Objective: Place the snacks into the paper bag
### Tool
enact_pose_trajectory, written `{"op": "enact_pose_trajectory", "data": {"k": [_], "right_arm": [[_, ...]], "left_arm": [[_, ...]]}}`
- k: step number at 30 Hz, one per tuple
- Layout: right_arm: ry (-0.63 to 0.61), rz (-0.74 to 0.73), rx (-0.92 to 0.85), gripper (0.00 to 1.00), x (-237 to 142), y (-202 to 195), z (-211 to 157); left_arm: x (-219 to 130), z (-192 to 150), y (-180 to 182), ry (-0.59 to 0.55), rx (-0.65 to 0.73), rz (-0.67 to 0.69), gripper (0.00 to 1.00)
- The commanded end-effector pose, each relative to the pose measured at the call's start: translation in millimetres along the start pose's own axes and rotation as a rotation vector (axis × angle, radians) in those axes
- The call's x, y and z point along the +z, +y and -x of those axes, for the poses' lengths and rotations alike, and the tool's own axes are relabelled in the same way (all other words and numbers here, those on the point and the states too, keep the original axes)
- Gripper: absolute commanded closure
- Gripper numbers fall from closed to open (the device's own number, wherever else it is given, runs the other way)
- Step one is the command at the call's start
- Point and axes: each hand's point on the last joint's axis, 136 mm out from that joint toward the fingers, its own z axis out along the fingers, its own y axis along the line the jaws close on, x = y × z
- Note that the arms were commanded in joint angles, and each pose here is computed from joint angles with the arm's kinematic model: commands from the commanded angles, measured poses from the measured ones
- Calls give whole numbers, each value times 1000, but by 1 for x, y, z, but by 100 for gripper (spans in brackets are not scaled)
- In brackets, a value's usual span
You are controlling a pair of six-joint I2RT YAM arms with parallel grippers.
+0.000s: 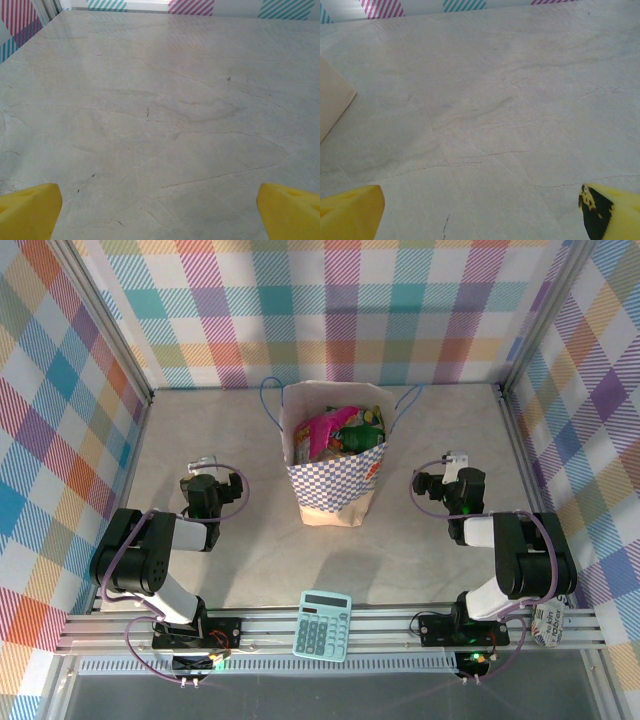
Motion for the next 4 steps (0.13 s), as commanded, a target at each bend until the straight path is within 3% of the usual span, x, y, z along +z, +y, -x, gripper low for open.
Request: {"op": "enact_pose_trajectory", "data": {"k": [1, 4], "right_arm": [[-18, 19, -6, 1, 3, 2, 8], [-19, 20, -6, 1, 3, 2, 8]], "left_arm": [[1, 4, -3, -8, -14, -18, 0], [1, 5, -3, -9, -14, -18, 0]]}}
